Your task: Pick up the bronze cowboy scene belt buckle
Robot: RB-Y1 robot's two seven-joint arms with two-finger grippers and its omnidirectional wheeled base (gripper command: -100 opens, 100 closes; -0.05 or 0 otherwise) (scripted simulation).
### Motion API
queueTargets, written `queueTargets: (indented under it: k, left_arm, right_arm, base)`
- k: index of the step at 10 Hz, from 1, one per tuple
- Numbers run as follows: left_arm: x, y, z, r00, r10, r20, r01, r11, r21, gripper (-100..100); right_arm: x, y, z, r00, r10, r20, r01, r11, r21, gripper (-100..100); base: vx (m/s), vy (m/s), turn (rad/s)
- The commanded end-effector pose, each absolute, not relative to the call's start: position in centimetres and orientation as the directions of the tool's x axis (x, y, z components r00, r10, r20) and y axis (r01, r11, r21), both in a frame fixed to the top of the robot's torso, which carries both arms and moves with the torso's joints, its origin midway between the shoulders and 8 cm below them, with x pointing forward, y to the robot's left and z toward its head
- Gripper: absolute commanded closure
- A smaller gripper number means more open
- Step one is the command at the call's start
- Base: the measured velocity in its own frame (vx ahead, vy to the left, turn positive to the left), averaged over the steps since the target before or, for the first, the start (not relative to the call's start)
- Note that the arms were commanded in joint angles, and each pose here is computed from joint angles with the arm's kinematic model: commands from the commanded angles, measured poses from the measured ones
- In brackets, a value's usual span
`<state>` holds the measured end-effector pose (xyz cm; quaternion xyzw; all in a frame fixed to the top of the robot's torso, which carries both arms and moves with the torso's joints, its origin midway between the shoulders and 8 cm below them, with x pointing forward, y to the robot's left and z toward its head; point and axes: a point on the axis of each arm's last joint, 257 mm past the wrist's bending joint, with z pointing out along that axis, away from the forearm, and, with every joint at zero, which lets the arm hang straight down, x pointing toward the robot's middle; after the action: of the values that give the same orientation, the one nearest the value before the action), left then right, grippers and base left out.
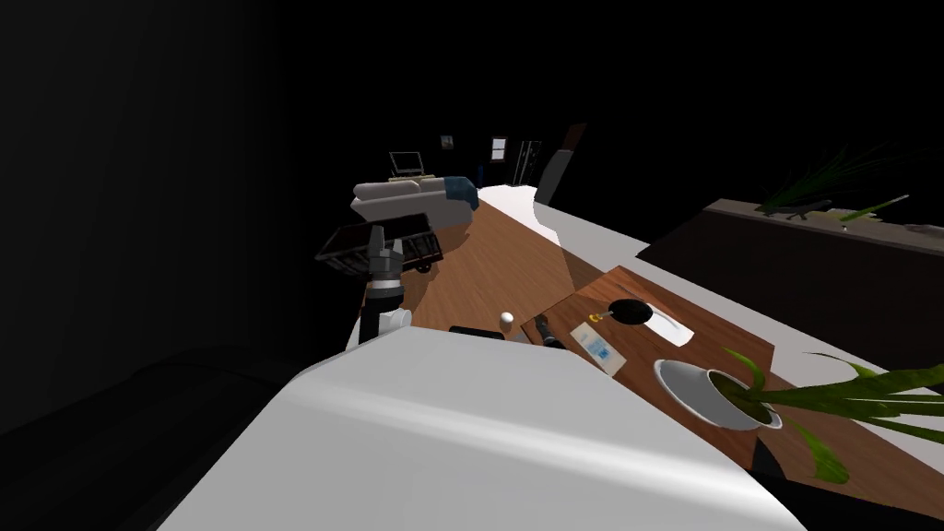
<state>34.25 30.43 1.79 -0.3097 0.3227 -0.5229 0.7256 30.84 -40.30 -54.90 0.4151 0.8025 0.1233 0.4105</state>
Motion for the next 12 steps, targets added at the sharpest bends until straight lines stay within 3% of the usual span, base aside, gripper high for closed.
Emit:
queueTargets:
  k: [1, 12]
  left_arm:
    - [34.3, 30.4, 1.8, 0.245, -0.959, -0.144, 0.559, 0.261, -0.787, 0]
    - [34.3, 30.4, 1.8, 0.245, -0.959, -0.144, 0.559, 0.261, -0.787, 0]
  right_arm:
    - [29.4, -40.7, -56.2, -0.340, 0.761, -0.552, 0.587, 0.631, 0.507, -100]
    - [18.5, -46.7, -62.7, -0.571, 0.649, -0.502, 0.671, 0.722, 0.170, -100]
  base:
    - [0.029, 0.006, 0.079]
    - [0.039, 0.000, 0.129]
